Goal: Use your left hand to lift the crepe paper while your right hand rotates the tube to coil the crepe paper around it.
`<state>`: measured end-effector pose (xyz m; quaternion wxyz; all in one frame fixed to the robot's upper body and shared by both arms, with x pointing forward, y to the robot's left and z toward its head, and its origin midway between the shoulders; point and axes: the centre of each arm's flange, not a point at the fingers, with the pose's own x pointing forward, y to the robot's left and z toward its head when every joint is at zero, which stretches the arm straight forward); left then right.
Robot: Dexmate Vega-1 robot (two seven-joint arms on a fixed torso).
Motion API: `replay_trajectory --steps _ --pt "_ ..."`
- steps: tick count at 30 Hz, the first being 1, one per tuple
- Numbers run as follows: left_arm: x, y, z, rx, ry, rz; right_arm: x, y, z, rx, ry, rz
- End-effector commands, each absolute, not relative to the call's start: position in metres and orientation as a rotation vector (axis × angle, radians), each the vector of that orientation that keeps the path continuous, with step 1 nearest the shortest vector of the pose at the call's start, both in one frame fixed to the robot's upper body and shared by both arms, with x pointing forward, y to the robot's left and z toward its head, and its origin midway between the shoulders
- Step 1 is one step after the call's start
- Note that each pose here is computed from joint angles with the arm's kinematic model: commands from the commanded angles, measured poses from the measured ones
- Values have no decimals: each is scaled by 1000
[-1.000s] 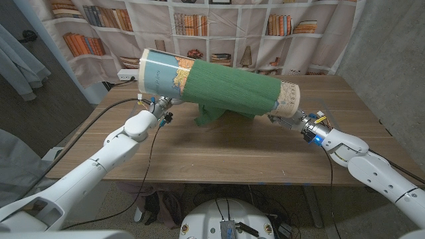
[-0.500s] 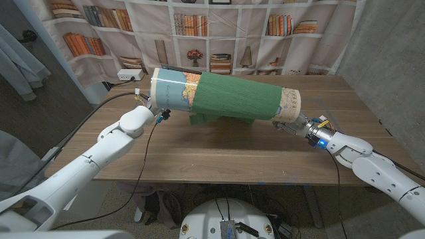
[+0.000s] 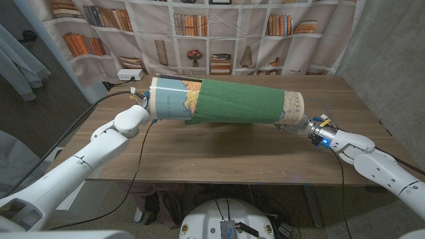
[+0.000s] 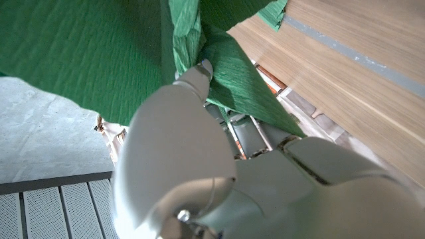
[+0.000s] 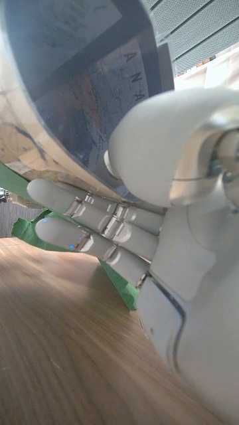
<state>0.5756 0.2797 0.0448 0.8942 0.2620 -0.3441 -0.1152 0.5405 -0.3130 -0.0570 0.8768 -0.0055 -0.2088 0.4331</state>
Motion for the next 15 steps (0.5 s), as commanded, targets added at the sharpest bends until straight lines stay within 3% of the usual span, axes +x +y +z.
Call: replay_trajectory --steps 1,15 --pt "564 285 63 554 -759 -216 544 -315 -59 -111 -421 921" --pt "552 284 74 571 -788 -218 549 -320 -65 -307 -361 870"
